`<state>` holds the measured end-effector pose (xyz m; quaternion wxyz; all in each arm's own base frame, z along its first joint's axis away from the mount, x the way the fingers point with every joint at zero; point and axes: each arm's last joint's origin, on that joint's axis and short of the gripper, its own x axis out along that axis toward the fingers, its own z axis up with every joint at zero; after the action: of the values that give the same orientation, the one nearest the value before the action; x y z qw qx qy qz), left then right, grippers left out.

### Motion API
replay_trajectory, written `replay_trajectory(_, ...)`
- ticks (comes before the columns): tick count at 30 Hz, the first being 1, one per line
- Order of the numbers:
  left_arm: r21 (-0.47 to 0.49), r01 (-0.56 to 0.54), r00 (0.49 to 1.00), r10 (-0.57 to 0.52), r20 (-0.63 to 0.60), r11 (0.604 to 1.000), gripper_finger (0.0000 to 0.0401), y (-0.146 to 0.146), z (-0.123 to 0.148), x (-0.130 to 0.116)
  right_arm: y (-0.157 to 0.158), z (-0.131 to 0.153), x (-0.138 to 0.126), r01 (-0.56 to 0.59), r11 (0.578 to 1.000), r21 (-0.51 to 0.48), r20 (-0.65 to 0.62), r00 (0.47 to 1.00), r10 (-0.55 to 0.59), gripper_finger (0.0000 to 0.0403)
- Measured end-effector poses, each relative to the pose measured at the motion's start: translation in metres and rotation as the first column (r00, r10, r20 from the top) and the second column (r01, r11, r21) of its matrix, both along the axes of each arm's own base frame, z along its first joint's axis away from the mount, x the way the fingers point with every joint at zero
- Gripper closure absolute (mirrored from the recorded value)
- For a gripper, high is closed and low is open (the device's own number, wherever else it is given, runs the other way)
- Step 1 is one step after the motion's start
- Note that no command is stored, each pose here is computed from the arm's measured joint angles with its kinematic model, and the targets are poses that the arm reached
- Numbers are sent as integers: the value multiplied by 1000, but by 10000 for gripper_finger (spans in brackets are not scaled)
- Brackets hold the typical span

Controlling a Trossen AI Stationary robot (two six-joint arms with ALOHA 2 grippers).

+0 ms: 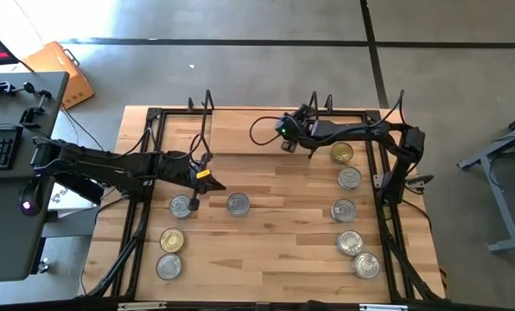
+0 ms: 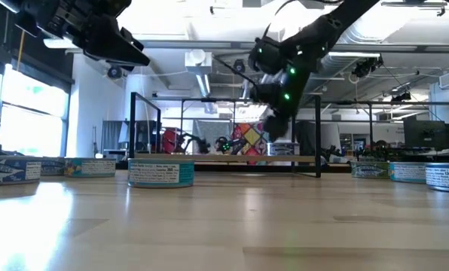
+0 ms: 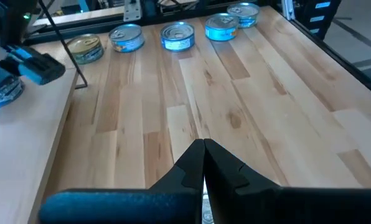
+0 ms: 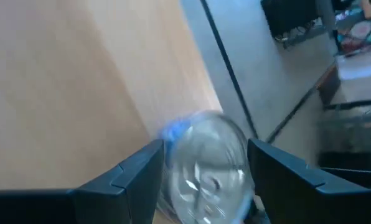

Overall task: Stack canned seafood by type on shelf
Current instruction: Put the light blue tuna can on the shelf

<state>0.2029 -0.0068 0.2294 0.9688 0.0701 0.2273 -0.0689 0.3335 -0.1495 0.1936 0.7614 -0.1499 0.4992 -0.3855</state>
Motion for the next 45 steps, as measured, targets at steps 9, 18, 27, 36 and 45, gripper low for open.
replay_trajectory(9, -40, 40, 997, -38, 64, 998, 401, -12, -14, -2, 75, -6, 37, -326, 924, 199, 505, 842, 188, 178)
replay_trajectory(18, -127, -39, 996, 49, 76, 991, 401, -33, -41, -13, 186, -34, 22, -592, 797, 117, 741, 587, 327, 179)
replay_trajectory(27, -264, -463, 885, 429, -179, 846, 401, -57, -94, -13, 225, -69, -16, -600, 755, 264, 726, 640, 254, 179)
replay_trajectory(36, -334, -591, 799, 473, -371, 735, 401, -70, -130, 21, 234, -75, -25, -574, 775, 263, 719, 653, 239, 179)
replay_trajectory(45, -340, -242, 963, 183, -198, 909, 401, -100, -108, 114, 237, -74, -26, -550, 799, 244, 721, 653, 229, 179)
